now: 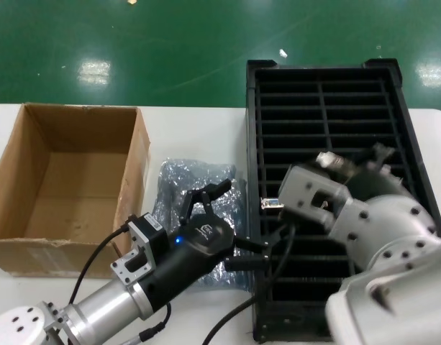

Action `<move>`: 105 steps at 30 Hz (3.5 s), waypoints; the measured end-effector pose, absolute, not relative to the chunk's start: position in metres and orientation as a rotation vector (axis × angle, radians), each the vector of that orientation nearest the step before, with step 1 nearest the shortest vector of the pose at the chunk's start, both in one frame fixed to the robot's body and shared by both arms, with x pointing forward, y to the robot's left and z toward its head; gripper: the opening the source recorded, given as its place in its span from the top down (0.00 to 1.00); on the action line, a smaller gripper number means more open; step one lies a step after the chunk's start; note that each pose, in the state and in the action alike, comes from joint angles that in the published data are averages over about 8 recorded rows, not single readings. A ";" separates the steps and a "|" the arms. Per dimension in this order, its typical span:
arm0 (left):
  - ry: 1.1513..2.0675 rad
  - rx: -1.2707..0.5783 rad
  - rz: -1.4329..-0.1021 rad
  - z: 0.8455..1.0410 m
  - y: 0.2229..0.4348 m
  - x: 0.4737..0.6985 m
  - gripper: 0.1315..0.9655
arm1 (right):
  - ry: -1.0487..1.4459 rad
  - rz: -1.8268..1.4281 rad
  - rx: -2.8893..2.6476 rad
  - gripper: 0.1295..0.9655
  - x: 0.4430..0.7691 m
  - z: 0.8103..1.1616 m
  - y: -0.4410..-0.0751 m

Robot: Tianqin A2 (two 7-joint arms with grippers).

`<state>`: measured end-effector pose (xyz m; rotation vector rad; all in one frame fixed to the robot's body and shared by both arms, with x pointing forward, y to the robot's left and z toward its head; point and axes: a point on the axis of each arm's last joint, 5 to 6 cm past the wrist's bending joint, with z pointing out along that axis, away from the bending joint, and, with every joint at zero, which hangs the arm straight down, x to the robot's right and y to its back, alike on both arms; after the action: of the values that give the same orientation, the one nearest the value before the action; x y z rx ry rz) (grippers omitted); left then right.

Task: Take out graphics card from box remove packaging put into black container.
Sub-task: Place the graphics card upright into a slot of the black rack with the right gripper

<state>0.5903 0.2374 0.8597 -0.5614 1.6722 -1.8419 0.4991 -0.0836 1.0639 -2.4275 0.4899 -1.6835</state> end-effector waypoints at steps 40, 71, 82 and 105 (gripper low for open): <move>1.693 -0.537 -1.853 0.860 0.222 0.582 0.00 | 0.714 -1.788 -2.423 0.93 0.523 1.098 -0.152; 1.670 -0.593 -1.843 0.849 0.242 0.589 0.00 | 0.549 -1.716 -2.581 0.93 0.516 1.066 -0.137; 1.665 -0.619 -1.834 0.845 0.249 0.597 0.00 | 0.462 -1.740 -2.633 0.93 0.517 1.067 -0.138; 1.664 -0.682 -1.808 0.832 0.263 0.609 0.00 | 0.288 -1.736 -2.757 0.93 0.515 1.058 -0.140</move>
<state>0.6090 0.2634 0.8324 -0.6819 1.6645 -1.8078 0.5151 -0.1398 1.0583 -2.7575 0.2878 -1.7359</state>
